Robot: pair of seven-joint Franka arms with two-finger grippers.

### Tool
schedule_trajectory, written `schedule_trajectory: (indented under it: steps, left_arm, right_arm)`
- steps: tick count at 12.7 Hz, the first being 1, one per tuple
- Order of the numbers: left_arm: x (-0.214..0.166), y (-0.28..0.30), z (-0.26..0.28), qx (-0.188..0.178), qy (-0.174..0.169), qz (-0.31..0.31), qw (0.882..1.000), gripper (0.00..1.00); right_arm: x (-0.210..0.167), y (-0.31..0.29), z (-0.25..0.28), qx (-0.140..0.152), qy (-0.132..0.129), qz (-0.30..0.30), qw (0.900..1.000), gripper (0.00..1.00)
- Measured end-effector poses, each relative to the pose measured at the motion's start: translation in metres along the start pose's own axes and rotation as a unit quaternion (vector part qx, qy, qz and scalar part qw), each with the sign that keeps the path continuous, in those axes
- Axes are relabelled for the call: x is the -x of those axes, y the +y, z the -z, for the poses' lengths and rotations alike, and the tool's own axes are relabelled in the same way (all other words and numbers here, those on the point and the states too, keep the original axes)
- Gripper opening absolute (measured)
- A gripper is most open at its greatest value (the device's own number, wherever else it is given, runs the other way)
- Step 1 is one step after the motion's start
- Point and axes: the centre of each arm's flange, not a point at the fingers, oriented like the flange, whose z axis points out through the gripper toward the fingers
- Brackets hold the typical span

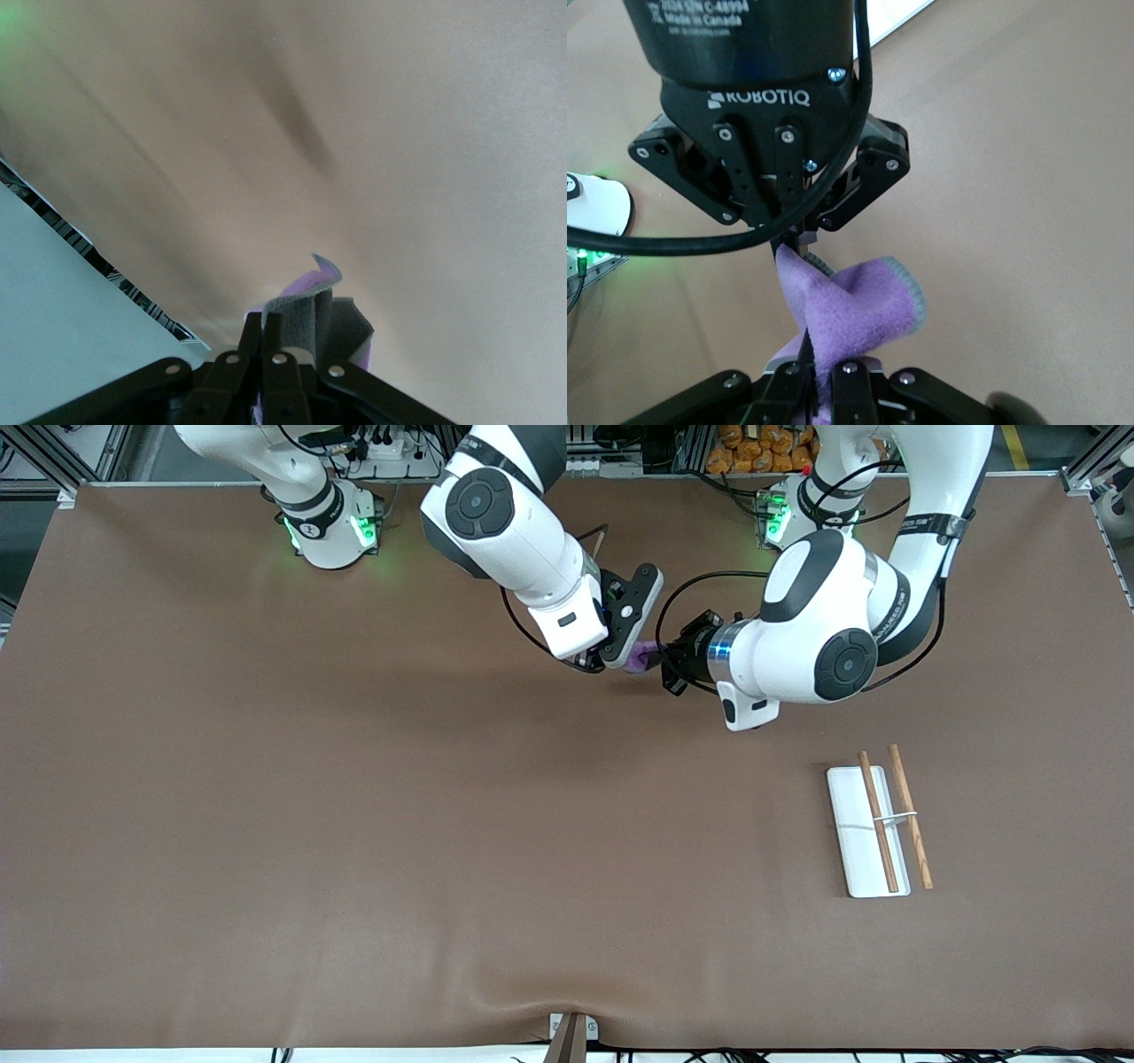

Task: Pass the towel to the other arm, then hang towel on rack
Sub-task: 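Carry the towel toward the rack while the right gripper releases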

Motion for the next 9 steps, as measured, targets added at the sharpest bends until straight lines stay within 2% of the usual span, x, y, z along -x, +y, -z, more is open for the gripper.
schedule_trajectory:
  steps: [3, 5, 6, 9]
  left_arm:
    - [0.004, 0.001, 0.025, 0.023, 0.0, -0.005, 1.0, 0.02]
    - [0.005, -0.003, 0.065, 0.052, 0.0, -0.009, 0.999, 0.02]
    - [0.003, -0.008, 0.087, 0.066, -0.001, -0.009, 0.998, 0.02]
    - [-0.004, -0.023, 0.146, 0.11, 0.015, -0.012, 0.994, 0.02]
  right_arm:
    - [0.0, 0.001, 0.0, 0.0, 0.0, 0.0, 1.0, 0.07]
    - [-0.001, 0.001, 0.001, 0.001, 0.004, 0.0, 1.0, 0.07]
    - [-0.001, 0.001, 0.001, 0.002, 0.006, -0.001, 1.0, 0.14]
    - [0.0, 0.006, 0.001, 0.005, 0.005, -0.004, 1.0, 0.48]
